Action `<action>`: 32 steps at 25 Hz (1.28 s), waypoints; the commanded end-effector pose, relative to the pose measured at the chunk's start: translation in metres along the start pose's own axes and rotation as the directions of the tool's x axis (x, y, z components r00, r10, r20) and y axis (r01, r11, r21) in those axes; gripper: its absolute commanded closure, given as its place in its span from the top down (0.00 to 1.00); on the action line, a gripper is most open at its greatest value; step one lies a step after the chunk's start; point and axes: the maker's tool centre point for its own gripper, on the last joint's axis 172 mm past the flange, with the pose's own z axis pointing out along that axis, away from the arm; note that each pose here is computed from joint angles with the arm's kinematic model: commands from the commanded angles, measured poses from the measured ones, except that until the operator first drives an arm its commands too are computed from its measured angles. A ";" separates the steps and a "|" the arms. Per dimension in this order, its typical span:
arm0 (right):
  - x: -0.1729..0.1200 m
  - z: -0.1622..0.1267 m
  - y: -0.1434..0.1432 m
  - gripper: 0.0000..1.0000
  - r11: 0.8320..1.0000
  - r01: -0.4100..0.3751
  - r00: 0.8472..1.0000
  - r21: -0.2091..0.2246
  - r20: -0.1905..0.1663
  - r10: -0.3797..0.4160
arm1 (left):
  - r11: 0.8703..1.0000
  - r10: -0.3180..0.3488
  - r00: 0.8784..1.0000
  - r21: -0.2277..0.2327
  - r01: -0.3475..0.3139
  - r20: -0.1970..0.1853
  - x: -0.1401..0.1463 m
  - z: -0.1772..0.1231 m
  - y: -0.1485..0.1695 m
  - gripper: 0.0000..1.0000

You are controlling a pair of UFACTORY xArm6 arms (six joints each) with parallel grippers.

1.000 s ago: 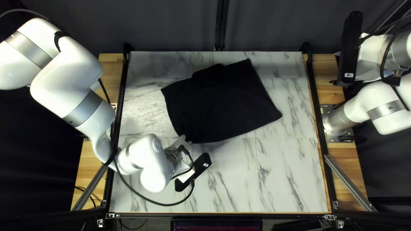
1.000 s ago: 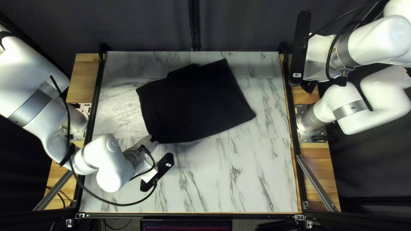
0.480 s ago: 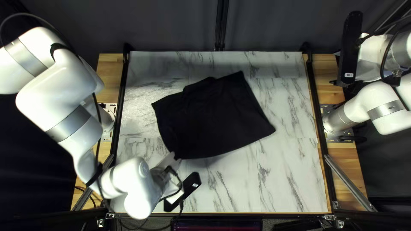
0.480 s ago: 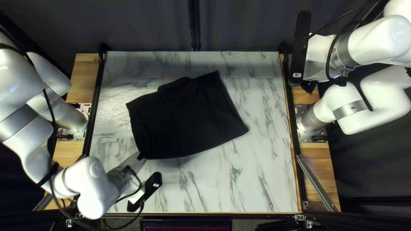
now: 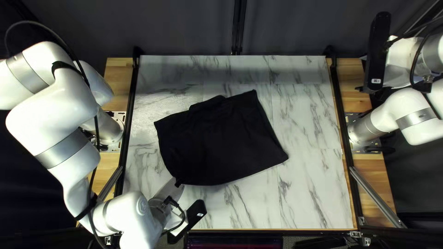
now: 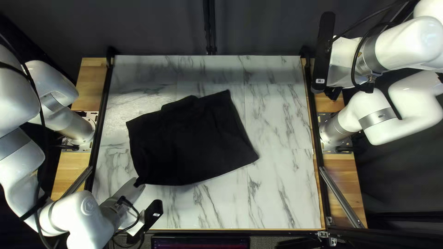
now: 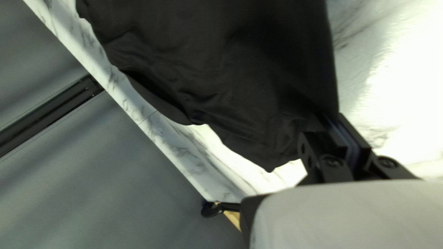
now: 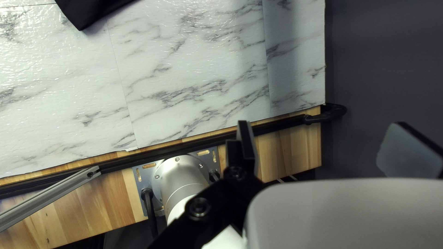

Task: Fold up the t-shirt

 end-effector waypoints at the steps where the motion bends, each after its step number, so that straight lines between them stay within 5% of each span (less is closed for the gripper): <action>1: 0.000 0.000 0.000 1.00 1.000 0.000 1.000 0.000 0.000 0.000 | 0.999 0.042 0.999 0.034 -0.040 -0.032 0.009 0.010 -0.051 0.00; 18: 0.000 0.000 0.000 1.00 1.000 0.000 1.000 0.000 0.000 0.000 | 0.973 0.196 0.969 0.152 -0.172 -0.154 0.073 0.017 -0.158 0.00; 26: 0.000 0.000 0.000 1.00 1.000 0.000 1.000 0.000 0.000 0.000 | 0.963 0.246 0.952 0.158 -0.218 -0.181 0.095 0.064 -0.192 0.00; 32: 0.000 0.000 0.000 1.00 1.000 0.000 1.000 0.000 0.000 0.000 | 0.956 0.280 0.934 0.160 -0.248 -0.223 0.125 0.072 -0.199 0.00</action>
